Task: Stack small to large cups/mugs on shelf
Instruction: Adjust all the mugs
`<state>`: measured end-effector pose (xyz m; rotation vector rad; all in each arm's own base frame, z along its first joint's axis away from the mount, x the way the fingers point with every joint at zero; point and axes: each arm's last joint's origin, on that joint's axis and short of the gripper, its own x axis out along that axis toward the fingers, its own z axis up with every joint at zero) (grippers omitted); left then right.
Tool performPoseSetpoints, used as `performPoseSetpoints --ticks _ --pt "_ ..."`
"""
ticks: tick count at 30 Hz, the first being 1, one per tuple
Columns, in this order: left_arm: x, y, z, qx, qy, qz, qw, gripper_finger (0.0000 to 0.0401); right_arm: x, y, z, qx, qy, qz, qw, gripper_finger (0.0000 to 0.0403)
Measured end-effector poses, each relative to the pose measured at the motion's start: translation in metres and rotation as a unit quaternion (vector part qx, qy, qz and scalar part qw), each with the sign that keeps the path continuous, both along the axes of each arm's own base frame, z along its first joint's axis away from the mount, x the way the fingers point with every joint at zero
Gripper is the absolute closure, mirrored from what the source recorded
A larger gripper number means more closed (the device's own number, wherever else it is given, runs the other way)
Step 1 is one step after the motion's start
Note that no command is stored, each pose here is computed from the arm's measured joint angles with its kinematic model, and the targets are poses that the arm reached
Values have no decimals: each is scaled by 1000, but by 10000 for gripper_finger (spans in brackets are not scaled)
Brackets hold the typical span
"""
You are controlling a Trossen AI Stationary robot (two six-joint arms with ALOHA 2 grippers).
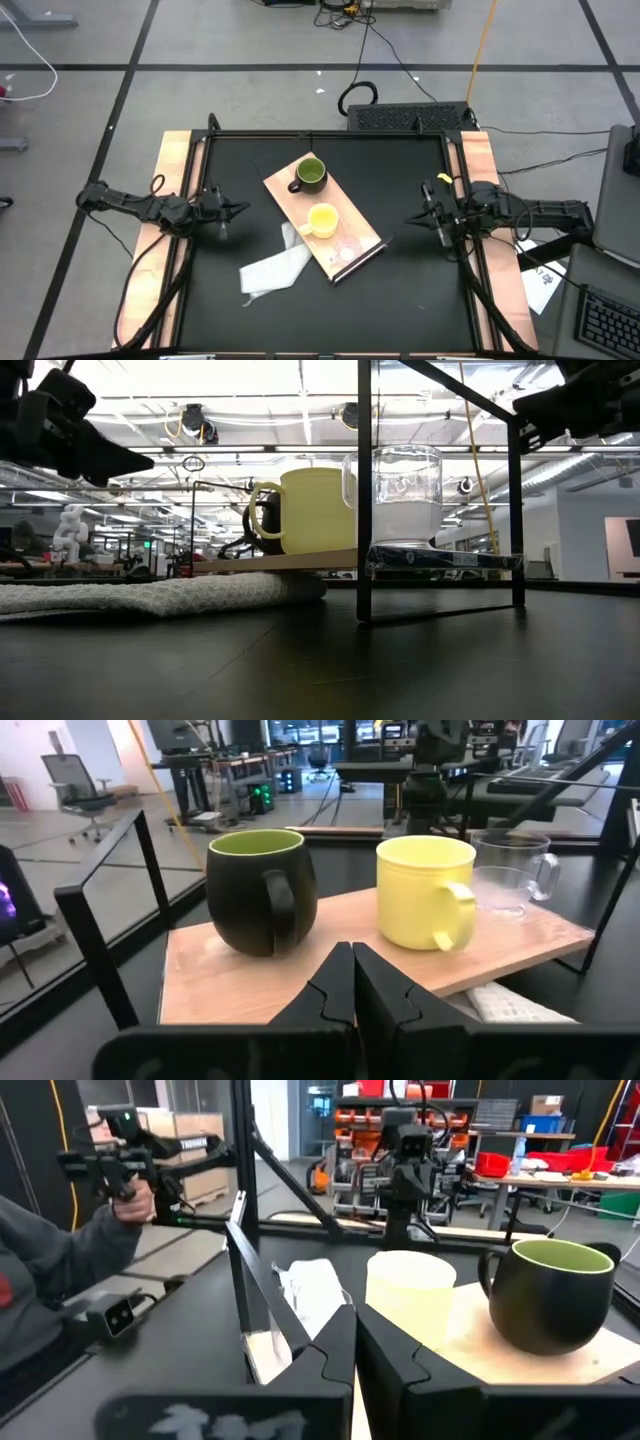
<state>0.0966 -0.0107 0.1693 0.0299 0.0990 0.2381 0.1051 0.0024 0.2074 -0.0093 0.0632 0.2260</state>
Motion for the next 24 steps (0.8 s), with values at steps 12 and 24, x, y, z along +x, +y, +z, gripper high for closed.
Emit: performPoseSetpoints --ticks 12,24 --pt "4 -2 -6 -7 32 -18 999 401 -3 1 -17 43 -14 11 999 403" --pt "6 -3 -8 -16 44 -16 999 400 0 1 -38 46 -8 18 999 403"
